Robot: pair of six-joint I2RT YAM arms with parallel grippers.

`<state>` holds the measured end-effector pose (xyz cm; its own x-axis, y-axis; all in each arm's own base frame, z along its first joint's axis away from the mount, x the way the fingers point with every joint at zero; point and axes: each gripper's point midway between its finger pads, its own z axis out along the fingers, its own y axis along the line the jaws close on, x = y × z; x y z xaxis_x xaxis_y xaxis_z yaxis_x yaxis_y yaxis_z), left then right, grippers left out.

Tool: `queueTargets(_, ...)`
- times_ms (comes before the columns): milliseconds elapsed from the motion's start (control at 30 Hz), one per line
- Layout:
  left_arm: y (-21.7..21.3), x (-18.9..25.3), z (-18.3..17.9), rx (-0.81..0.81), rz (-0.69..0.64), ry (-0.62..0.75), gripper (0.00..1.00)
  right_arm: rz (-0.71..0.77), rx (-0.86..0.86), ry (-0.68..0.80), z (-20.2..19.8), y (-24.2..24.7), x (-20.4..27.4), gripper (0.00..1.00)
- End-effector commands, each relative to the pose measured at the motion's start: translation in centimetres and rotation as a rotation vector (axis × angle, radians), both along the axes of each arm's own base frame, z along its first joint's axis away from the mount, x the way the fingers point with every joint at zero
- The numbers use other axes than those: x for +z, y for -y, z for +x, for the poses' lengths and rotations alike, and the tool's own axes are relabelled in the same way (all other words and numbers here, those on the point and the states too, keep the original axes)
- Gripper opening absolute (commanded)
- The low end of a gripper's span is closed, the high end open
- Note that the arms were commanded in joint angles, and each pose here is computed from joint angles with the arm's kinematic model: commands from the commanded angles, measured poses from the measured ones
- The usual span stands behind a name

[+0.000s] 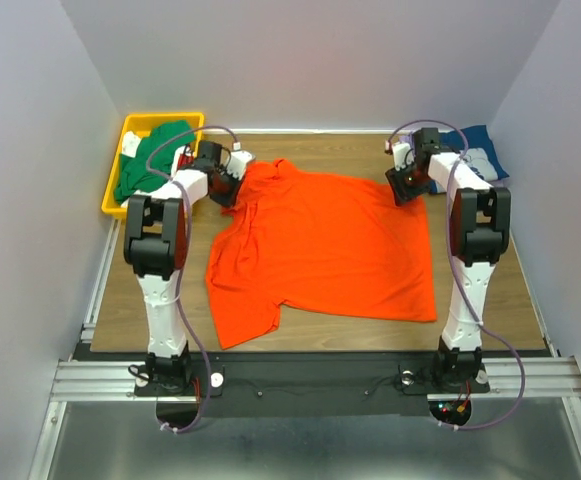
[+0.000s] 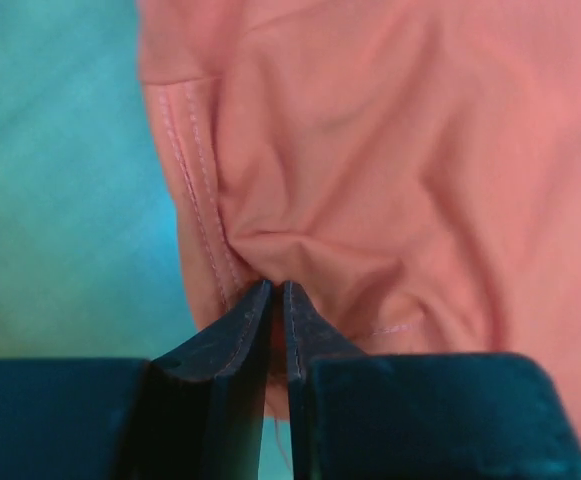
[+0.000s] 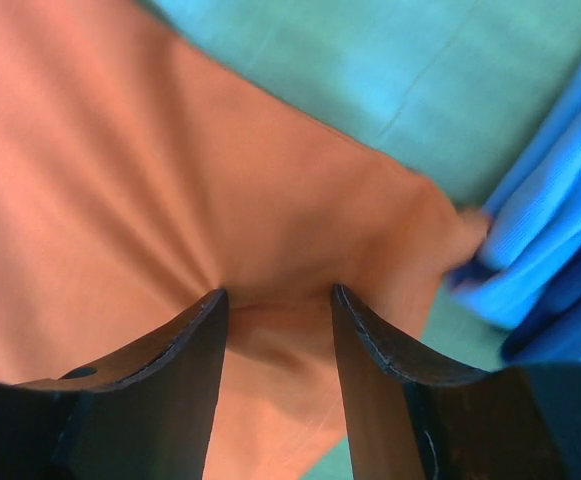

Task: Fold and stack the t-shirts
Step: Flatten the tshirt out

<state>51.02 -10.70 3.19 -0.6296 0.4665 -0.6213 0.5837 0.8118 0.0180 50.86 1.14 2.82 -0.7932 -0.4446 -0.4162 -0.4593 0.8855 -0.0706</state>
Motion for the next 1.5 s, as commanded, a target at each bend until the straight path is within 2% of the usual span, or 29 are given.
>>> queueTargets(0,-1.8,1.7,-4.5,-0.043,0.084,-0.016,0.2,-0.024,0.064,-0.163,-5.4,0.6,-3.1,0.52)
queueTargets(200,-3.5,1.1,-10.7,-0.094,0.12,-0.122,0.14,-0.049,0.153,-0.222,-10.3,1.0,-2.8,0.51)
queueTargets(267,-3.8,2.2,-11.0,-0.112,0.097,-0.114,0.17,-0.058,0.168,-0.242,-11.6,1.2,-2.9,0.51)
queueTargets(300,-3.1,3.8,-10.9,-0.135,0.046,-0.086,0.19,-0.062,0.181,-0.231,-11.6,1.1,-2.5,0.51)
queueTargets(400,-1.4,8.9,-7.5,-0.159,-0.074,0.041,0.37,-0.043,0.163,-0.175,-10.2,0.7,-0.8,0.51)
queueTargets(567,2.1,14.8,-1.0,-0.135,-0.218,0.171,0.49,0.036,0.117,-0.102,-7.0,-0.6,1.3,0.53)
queueTargets(767,5.7,11.6,3.4,-0.115,-0.258,0.144,0.55,0.142,0.079,-0.024,-4.7,-2.4,4.4,0.64)
queueTargets(867,6.9,9.8,4.4,-0.101,-0.259,0.122,0.57,0.186,0.061,-0.008,-4.3,-3.1,5.4,0.67)
queueTargets(1200,8.9,4.7,3.8,-0.098,-0.231,0.038,0.61,0.236,0.044,0.006,-4.0,-4.0,6.7,0.68)
queueTargets(1267,9.0,4.5,3.8,-0.1,-0.231,0.033,0.52,0.238,0.045,0.007,-4.1,-4.0,6.8,0.68)
queueTargets(1300,9.0,4.7,4.0,-0.103,-0.229,0.041,0.43,0.239,0.042,0.005,-4.1,-4.0,6.8,0.68)
queueTargets(1367,9.6,6.5,4.3,-0.141,-0.251,0.077,0.11,0.249,0.044,0.01,-4.0,-4.1,7.1,0.68)
queueTargets(1467,10.4,9.3,4.2,-0.192,-0.266,0.135,0.0,0.26,0.05,0.015,-4.0,-4.4,7.4,0.67)
